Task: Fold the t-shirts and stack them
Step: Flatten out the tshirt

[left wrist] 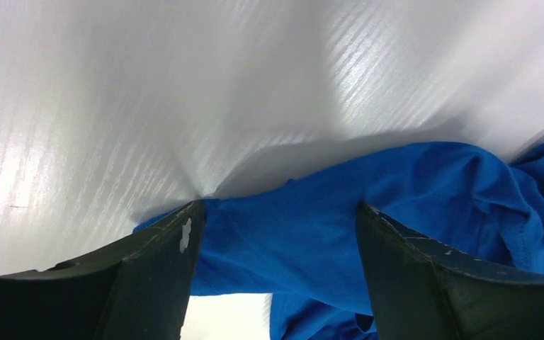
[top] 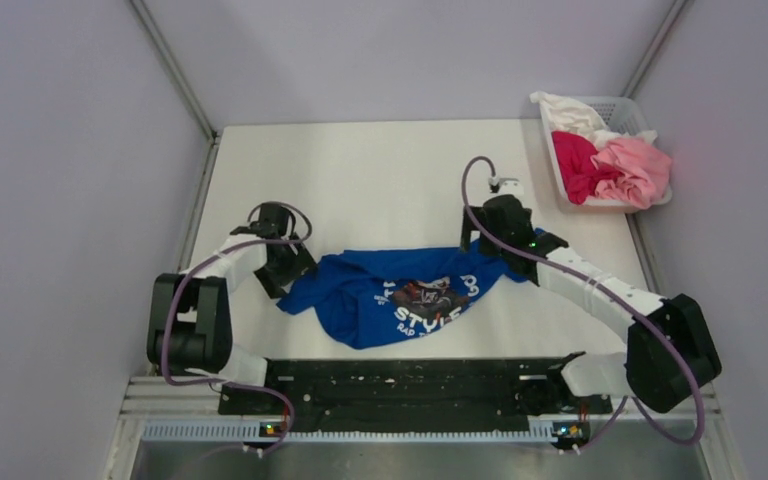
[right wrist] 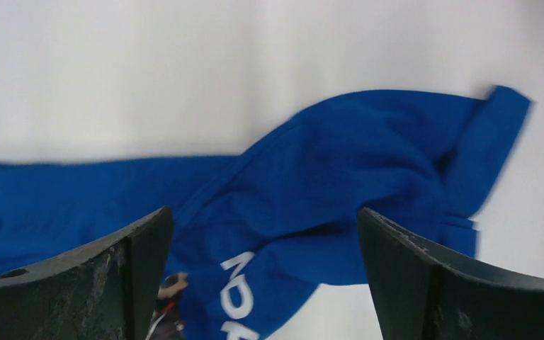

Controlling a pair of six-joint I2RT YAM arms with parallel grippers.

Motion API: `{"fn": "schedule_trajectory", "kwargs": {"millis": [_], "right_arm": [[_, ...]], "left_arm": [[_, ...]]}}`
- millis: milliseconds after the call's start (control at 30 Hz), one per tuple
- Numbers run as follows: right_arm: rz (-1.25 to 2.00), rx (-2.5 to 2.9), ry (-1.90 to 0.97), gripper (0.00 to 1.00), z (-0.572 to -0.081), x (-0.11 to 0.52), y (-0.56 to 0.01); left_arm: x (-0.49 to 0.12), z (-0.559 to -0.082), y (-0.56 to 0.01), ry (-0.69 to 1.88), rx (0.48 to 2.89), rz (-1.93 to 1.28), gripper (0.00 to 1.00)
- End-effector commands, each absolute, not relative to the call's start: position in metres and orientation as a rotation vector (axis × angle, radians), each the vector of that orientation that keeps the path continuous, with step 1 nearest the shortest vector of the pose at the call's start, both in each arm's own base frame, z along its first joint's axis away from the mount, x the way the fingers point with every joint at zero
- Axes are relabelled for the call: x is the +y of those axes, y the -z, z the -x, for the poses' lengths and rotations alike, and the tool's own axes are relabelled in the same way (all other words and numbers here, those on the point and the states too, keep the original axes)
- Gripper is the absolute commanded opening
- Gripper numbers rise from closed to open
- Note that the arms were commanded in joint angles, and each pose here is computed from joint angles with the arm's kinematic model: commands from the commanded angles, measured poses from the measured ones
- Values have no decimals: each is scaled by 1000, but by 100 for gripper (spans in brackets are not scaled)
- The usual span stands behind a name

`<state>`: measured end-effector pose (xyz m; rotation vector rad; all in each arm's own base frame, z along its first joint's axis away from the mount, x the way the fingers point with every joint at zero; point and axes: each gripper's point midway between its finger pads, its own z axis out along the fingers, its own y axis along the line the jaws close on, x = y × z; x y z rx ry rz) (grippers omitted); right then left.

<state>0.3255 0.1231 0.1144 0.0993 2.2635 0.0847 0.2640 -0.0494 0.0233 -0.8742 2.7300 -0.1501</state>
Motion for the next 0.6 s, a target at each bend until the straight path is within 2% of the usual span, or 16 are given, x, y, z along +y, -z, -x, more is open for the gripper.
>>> {"fn": "schedule_trajectory", "kwargs": {"millis": [0,33,67,100,133,300,400,433,500,533,567], "right_arm": [[187,2251,-334,98,-311,196,-113],[226,2263,-359,98,-307,206,-110],[252,2284,-380,96,-302,213,-104],[253,2306,-388,94,-298,216,-98],[251,2326,-395,92,-294,218,-91],[202,2383,-456,79,-282,228,-62],[209,2387,-479,66,-277,239,-53],[202,2387,-478,56,-278,241,-51],[159,2394,-444,20,-282,238,-48],[133,2381,-419,8,-286,235,-51],[109,2360,-398,0,-290,233,-57]], "left_arm": [[-51,-267,-6,126,2740,911,75],[-53,-267,-4,130,2744,912,65],[-54,-267,-1,132,2752,910,44],[-54,-266,1,131,2759,907,13],[-55,-266,2,132,2763,908,0],[-54,-270,-14,140,2689,847,0],[-51,-272,-32,149,2621,793,0],[-52,-273,-38,160,2598,778,0],[-53,-273,-49,191,2556,749,0],[-55,-273,-56,214,2534,736,0],[-58,-275,-67,243,2499,725,0]]}}
